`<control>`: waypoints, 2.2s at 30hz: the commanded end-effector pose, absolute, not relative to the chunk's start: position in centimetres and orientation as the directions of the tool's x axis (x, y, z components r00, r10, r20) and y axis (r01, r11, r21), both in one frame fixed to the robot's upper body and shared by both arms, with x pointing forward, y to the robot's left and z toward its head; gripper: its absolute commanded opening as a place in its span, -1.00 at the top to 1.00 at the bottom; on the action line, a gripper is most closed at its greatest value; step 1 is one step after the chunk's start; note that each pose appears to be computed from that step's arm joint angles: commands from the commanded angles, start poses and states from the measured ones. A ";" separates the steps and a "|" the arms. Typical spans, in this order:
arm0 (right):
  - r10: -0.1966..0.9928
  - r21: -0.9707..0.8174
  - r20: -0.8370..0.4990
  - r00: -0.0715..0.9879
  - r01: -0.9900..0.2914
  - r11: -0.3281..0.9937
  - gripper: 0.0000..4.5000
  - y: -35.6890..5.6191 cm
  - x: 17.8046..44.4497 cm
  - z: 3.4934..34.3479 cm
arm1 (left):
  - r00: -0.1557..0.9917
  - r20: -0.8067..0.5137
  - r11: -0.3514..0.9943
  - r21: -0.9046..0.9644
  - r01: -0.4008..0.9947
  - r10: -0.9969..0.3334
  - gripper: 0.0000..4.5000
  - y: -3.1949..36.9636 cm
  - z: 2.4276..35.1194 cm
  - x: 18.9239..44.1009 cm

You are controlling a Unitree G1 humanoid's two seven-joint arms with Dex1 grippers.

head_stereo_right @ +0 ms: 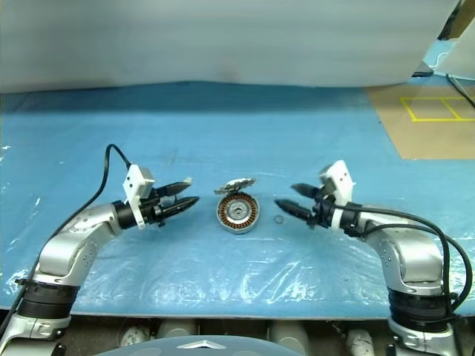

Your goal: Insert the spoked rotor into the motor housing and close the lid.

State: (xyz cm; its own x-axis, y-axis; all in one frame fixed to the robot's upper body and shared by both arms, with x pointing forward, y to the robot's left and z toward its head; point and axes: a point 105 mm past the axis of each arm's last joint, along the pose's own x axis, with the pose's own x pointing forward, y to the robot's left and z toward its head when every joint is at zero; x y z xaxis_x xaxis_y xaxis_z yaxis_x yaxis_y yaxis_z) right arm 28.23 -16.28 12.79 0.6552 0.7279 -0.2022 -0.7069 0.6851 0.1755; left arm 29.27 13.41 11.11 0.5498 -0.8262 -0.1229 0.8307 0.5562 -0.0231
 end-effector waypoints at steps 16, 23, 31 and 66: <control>0.714 -0.024 -0.265 0.648 -0.745 0.667 -0.63 -14.4 24.6 8.7 | 0.217 -0.261 0.185 0.139 0.973 -0.941 -0.13 11.0 10.1 25.4; 0.694 -0.030 -0.290 0.659 -0.731 0.681 -0.63 -14.7 26.3 6.5 | 0.150 -0.229 0.121 0.136 0.983 -0.962 -0.13 9.4 10.4 25.5; 0.676 -0.053 -0.332 0.658 -0.729 0.683 -0.63 -14.7 26.2 6.0 | 0.168 -0.202 0.150 0.100 0.984 -0.965 -0.13 9.3 10.6 25.7; 0.627 -0.118 -0.429 0.650 -0.728 0.675 -0.26 -15.6 26.0 2.4 | 0.221 -0.213 0.198 0.124 0.972 -0.952 -0.13 9.4 10.7 26.7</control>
State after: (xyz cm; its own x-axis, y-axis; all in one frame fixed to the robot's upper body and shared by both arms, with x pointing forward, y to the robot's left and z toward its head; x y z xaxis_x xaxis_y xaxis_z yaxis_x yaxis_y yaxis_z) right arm 26.46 -15.55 4.08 0.6710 0.6350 -0.3828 -0.7228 0.6752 -0.1470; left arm 26.58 9.49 9.97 0.2152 -0.9503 -0.2250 0.9756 0.1991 0.0924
